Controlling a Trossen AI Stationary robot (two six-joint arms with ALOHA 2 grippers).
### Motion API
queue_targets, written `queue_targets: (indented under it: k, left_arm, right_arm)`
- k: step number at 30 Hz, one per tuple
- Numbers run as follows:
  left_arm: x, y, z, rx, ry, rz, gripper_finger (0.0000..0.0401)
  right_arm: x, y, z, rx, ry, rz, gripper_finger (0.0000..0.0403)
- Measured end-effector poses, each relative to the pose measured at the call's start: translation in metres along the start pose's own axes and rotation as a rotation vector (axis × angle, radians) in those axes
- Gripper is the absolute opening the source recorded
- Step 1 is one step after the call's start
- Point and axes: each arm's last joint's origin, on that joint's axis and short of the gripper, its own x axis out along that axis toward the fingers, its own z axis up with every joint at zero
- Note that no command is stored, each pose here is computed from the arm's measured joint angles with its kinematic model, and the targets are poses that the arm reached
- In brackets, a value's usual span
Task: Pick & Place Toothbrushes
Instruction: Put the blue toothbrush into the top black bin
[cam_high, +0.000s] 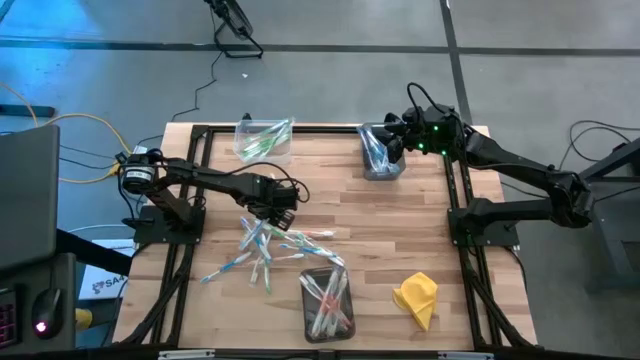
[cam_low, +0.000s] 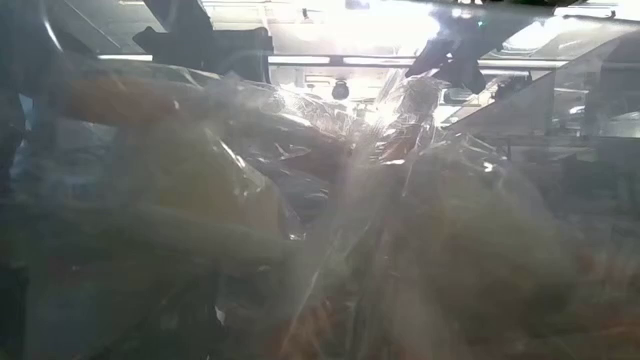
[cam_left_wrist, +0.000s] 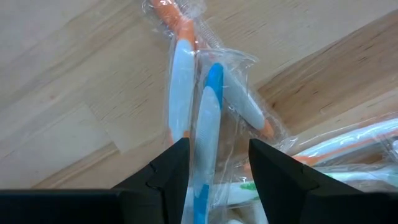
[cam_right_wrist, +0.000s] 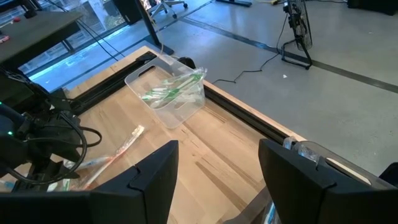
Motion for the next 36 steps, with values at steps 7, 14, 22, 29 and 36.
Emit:
queue_targets:
  k: [7, 14, 22, 29, 36]
  left_arm:
    - [0.0000, -0.0002, 0.0000, -0.012, 0.005, -0.006, 0.0158]
    - [0.0000, -0.0003, -0.0001, -0.023, 0.008, -0.007, 0.0154]
    - [0.0000, -0.0006, -0.0005, -0.023, 0.025, -0.018, 0.0088]
    - [-0.0001, -0.0007, -0.0007, -0.024, 0.029, -0.021, 0.0030]
    - [-0.0003, -0.0012, -0.0016, -0.013, 0.060, -0.041, 0.0017]
  right_arm:
    - [0.0000, 0.0000, 0.0000, 0.000, 0.000, 0.000, 0.0215]
    - [0.0000, 0.0000, 0.0000, 0.000, 0.000, 0.000, 0.0215]
    - [0.0000, 0.0000, 0.0000, 0.000, 0.000, 0.000, 0.0215]
    - [0.0000, 0.0000, 0.0000, 0.000, 0.000, 0.000, 0.0215]
    - [0.0000, -0.0001, 0.0000, 0.000, 0.000, 0.000, 0.0215]
